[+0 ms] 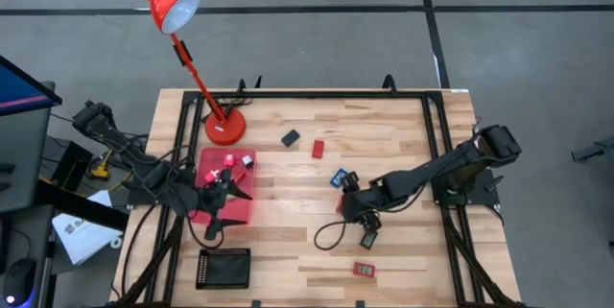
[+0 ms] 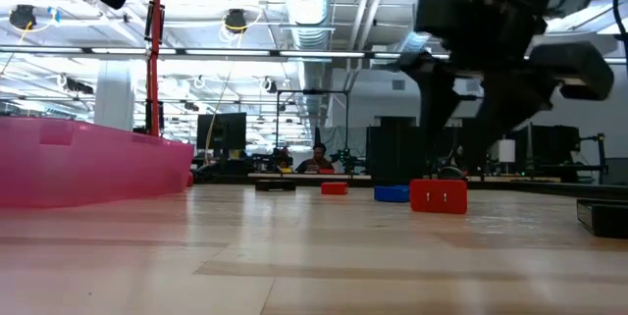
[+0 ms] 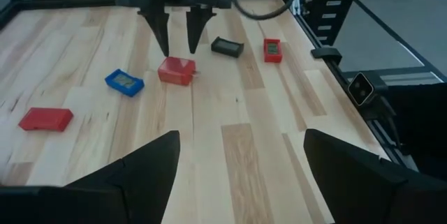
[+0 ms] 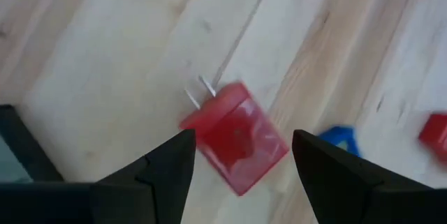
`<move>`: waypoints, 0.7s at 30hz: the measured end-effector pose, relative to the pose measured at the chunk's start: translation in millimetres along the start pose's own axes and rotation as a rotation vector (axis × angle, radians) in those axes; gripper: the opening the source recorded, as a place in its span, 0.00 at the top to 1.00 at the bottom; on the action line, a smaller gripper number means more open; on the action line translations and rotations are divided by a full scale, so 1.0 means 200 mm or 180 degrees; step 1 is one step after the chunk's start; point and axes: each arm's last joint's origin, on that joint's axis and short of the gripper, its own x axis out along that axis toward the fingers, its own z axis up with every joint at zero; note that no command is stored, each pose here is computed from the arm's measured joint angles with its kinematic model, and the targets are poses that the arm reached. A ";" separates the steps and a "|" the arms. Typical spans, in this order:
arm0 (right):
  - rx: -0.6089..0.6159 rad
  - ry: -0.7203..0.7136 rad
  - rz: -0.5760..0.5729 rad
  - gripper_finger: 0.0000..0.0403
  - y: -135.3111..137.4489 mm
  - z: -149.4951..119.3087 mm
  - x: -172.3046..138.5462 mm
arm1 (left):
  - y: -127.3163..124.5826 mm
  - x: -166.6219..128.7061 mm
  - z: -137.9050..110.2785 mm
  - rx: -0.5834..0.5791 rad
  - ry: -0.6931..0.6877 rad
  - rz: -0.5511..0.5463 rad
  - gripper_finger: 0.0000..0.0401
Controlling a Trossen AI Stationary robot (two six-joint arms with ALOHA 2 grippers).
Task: Pick & Place Office items
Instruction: Put the red charger adapter into the red bin
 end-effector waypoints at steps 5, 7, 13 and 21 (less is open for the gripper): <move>-0.0384 0.0066 0.0112 0.42 0.00 0.00 0.00 | 0.00 0.00 0.00 0.0004 -0.0003 -0.0002 0.24; -0.0559 0.0170 0.0215 0.42 0.00 -0.02 0.01 | 0.00 0.00 0.00 0.0004 -0.0004 -0.0004 0.24; -0.1001 0.0210 0.0262 0.42 -0.03 -0.04 0.01 | 0.00 0.00 0.00 -0.0007 -0.0023 -0.0010 0.24; -0.0841 0.0129 0.0366 0.35 -0.13 0.03 0.06 | 0.00 0.00 0.01 -0.0026 -0.0059 -0.0020 0.24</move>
